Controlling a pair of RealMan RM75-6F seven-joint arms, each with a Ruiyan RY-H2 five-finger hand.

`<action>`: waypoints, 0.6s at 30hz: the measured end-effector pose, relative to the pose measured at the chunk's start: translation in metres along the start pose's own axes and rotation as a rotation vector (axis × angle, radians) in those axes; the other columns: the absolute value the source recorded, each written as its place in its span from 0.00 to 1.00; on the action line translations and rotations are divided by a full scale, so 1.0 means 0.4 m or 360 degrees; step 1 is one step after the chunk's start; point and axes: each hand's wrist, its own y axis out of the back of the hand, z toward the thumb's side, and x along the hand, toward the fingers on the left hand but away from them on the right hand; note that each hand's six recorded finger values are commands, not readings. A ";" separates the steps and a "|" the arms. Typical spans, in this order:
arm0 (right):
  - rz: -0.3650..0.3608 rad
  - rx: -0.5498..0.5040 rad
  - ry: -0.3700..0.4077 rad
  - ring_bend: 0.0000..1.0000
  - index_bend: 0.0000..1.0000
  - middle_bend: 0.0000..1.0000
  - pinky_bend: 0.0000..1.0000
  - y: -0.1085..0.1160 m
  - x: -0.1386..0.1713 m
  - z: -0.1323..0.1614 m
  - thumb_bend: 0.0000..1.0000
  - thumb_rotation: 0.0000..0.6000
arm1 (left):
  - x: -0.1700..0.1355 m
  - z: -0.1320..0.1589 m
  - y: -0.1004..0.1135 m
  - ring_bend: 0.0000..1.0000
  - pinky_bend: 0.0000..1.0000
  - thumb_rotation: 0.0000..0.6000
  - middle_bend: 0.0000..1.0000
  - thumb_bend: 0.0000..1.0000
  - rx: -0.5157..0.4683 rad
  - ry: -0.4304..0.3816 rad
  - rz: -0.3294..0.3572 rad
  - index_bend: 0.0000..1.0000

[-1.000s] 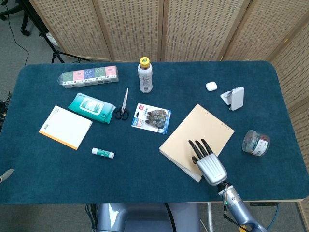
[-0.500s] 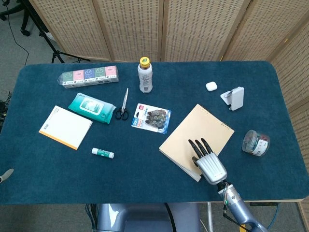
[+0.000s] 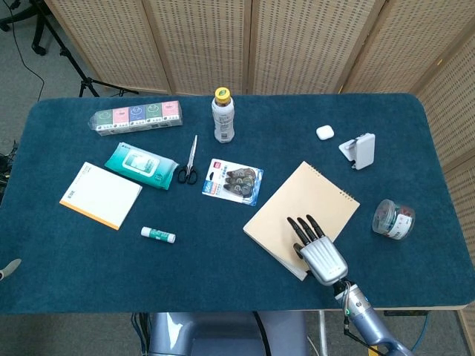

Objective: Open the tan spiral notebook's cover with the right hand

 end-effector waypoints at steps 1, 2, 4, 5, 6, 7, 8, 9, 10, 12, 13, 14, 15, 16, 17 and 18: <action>0.0002 -0.0003 0.0003 0.00 0.66 0.00 0.00 0.000 0.001 0.001 0.81 1.00 | 0.000 0.000 0.000 0.00 0.00 1.00 0.00 0.00 0.0000 0.0000 0.0000 0.00; 0.0004 -0.0006 0.0007 0.00 0.66 0.00 0.00 0.000 0.002 0.002 0.82 1.00 | 0.000 0.000 0.000 0.00 0.00 1.00 0.00 0.00 0.0000 0.0000 0.0000 0.00; 0.0007 -0.0015 0.0024 0.00 0.66 0.00 0.00 0.000 0.007 0.006 0.83 1.00 | -0.001 0.000 0.000 0.00 0.00 1.00 0.00 0.00 0.0001 0.0000 0.0001 0.00; 0.0008 -0.0017 0.0033 0.00 0.66 0.00 0.00 0.001 0.009 0.008 0.83 1.00 | -0.001 0.001 -0.001 0.00 0.00 1.00 0.00 0.00 0.0002 -0.0001 0.0000 0.00; 0.0009 -0.0019 0.0043 0.00 0.66 0.00 0.00 0.002 0.011 0.010 0.84 1.00 | -0.001 0.001 -0.001 0.00 0.00 1.00 0.00 0.00 0.0003 -0.0002 -0.0002 0.00; 0.0009 -0.0023 0.0060 0.00 0.66 0.00 0.00 0.004 0.013 0.013 0.85 1.00 | -0.001 0.001 -0.002 0.00 0.00 1.00 0.00 0.00 0.0004 -0.0003 -0.0004 0.00; 0.0011 -0.0027 0.0074 0.00 0.66 0.00 0.00 0.006 0.016 0.016 0.85 1.00 | -0.001 0.002 -0.002 0.00 0.00 1.00 0.00 0.00 0.0005 -0.0003 -0.0004 0.00; 0.0013 -0.0029 0.0090 0.00 0.66 0.00 0.00 0.007 0.018 0.018 0.85 1.00 | -0.001 0.002 -0.002 0.00 0.00 1.00 0.00 0.00 0.0005 -0.0004 -0.0003 0.00; 0.0015 -0.0027 0.0112 0.00 0.66 0.00 0.00 0.010 0.021 0.020 0.85 1.00 | -0.001 0.003 -0.003 0.00 0.00 1.00 0.00 0.00 0.0004 -0.0003 -0.0003 0.00; 0.0020 -0.0029 0.0148 0.00 0.66 0.00 0.00 0.014 0.025 0.025 0.85 1.00 | -0.001 0.002 -0.003 0.00 0.00 1.00 0.00 0.00 0.0005 -0.0001 -0.0002 0.00; 0.0025 -0.0032 0.0174 0.00 0.66 0.00 0.00 0.015 0.028 0.029 0.85 1.00 | -0.001 0.002 -0.003 0.00 0.00 1.00 0.00 0.00 0.0005 -0.0001 -0.0002 0.00; 0.0029 -0.0033 0.0194 0.00 0.66 0.00 0.00 0.017 0.030 0.031 0.86 1.00 | -0.001 0.002 -0.003 0.00 0.00 1.00 0.00 0.00 0.0006 -0.0001 -0.0002 0.00; 0.0032 -0.0032 0.0214 0.00 0.66 0.00 0.00 0.018 0.031 0.034 0.85 1.00 | -0.001 0.003 -0.003 0.00 0.00 1.00 0.00 0.00 0.0007 -0.0001 -0.0003 0.00; 0.0035 -0.0024 0.0245 0.00 0.67 0.00 0.00 0.020 0.034 0.039 0.86 1.00 | -0.001 0.003 -0.004 0.00 0.00 1.00 0.00 0.00 0.0008 -0.0002 -0.0004 0.00; 0.0035 -0.0016 0.0275 0.00 0.67 0.00 0.00 0.022 0.037 0.044 0.85 1.00 | -0.001 0.004 -0.005 0.00 0.00 1.00 0.00 0.00 0.0010 -0.0002 -0.0005 0.00; 0.0035 -0.0009 0.0307 0.00 0.67 0.00 0.00 0.025 0.040 0.049 0.86 1.00 | 0.000 0.004 -0.006 0.00 0.00 1.00 0.00 0.00 0.0012 -0.0002 -0.0007 0.00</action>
